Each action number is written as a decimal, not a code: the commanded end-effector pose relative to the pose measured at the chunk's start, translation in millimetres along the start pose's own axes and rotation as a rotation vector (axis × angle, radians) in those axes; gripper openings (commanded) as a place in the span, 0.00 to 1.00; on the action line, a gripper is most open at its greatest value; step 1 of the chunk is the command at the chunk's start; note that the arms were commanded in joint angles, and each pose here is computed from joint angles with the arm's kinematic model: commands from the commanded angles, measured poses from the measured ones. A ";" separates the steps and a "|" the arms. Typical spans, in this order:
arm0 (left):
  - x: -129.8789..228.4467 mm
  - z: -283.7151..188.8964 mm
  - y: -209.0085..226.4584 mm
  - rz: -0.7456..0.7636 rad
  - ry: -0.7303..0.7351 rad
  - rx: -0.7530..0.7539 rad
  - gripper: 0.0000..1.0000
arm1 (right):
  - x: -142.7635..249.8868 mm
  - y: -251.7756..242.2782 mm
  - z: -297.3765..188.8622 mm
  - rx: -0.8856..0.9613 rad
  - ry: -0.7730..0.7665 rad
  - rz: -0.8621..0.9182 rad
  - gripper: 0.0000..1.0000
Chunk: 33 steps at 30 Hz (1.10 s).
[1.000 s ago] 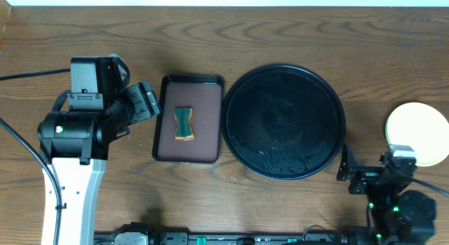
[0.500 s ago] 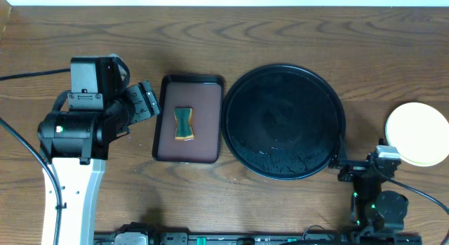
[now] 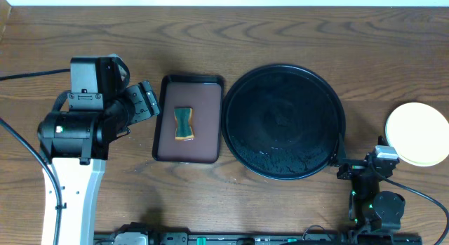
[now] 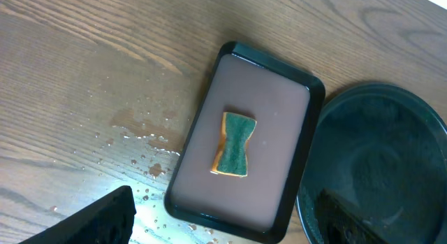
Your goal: Clean dirty plates on tray and stack at the side
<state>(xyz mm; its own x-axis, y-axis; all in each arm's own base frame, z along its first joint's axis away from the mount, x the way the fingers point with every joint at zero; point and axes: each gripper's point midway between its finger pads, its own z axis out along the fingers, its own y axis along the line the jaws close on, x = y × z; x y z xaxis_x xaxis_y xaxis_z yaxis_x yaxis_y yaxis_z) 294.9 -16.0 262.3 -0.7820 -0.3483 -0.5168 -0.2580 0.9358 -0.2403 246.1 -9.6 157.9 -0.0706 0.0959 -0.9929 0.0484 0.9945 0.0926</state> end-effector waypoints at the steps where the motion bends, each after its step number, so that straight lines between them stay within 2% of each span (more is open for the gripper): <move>1: -3.6 -2.5 1.8 0.000 -0.015 -0.009 0.83 | 0.8 0.6 0.1 0.000 -0.002 -0.014 0.99; 11: 8.3 -15.5 2.6 0.016 -0.048 0.008 0.83 | 1.0 0.6 0.1 0.000 -0.002 -0.014 0.99; 15: 12.9 -34.0 17.3 0.025 -0.200 -0.017 0.83 | 1.0 0.6 0.1 0.000 -0.002 -0.014 0.99; 19: 8.5 -38.7 10.9 0.038 -0.455 0.099 0.83 | 0.9 0.6 0.1 0.000 -0.002 -0.014 0.99; 25: 39.1 -26.9 23.1 0.045 -0.751 0.223 0.83 | 1.0 0.6 0.1 0.000 -0.002 -0.014 0.99; 33: 72.0 0.8 38.7 0.037 -0.898 0.280 0.83 | 1.0 0.6 0.1 0.000 -0.002 -0.014 0.99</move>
<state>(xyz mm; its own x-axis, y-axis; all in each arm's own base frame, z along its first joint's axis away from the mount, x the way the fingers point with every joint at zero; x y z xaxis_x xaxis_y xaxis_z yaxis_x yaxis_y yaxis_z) 231.3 -6.3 220.7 -0.0883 -0.3467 -0.9338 -0.0192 0.9379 -0.3464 246.2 -10.2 157.5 -0.0696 0.0959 -0.9930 0.0517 0.9944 0.0924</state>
